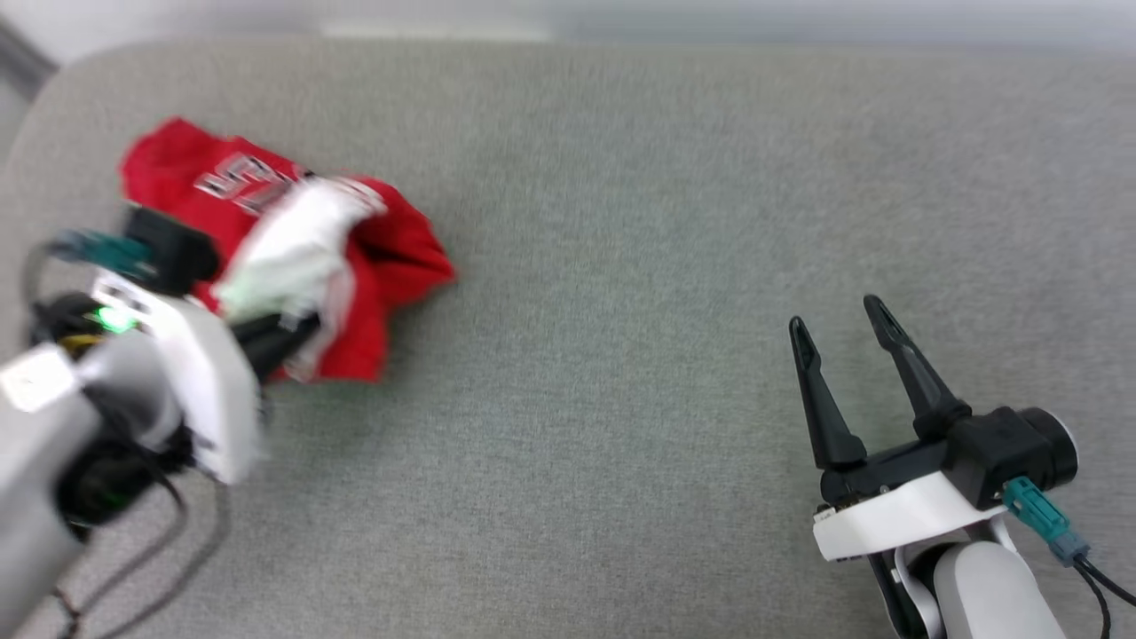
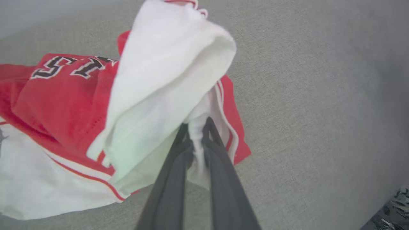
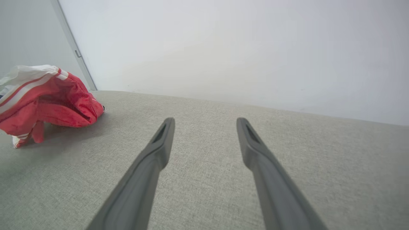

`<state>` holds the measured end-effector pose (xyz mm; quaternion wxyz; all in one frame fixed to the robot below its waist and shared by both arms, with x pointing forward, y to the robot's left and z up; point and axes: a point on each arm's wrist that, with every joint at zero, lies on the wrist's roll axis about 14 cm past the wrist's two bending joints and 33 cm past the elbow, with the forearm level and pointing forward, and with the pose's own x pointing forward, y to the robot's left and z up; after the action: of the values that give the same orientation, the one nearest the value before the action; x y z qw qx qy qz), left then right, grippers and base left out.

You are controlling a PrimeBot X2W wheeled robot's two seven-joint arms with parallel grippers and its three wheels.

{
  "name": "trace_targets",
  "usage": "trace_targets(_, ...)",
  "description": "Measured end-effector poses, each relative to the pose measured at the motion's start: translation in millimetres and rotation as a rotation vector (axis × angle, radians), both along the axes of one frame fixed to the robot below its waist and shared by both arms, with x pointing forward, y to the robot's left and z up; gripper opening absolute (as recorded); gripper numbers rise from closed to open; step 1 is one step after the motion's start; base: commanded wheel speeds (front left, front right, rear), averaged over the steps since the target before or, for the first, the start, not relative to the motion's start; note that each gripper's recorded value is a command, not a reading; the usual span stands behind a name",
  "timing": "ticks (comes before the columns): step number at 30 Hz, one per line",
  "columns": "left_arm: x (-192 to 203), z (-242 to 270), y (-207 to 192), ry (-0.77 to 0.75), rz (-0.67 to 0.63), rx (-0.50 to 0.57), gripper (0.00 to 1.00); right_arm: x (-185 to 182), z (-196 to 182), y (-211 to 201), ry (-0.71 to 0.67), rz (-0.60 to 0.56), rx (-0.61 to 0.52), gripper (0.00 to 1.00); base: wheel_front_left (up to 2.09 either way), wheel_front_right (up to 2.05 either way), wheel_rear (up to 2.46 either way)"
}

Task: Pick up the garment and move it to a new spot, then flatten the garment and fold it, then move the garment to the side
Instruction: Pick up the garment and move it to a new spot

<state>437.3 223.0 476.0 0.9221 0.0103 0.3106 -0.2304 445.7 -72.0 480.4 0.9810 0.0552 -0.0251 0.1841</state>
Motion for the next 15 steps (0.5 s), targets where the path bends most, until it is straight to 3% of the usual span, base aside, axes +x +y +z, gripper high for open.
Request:
trace_targets(9, -31, -4, -130, -0.032, -0.245, -0.169, 0.00, -20, 27, -30, -0.052, -0.082, -0.006, 1.00, 0.00, 0.00, 0.00)
trace_targets(15, -30, -5, -214, -0.067, -0.345, -0.263, 0.00, -26, 36, -62, -0.074, -0.173, -0.018, 1.00, 0.00, 0.00, 0.00)
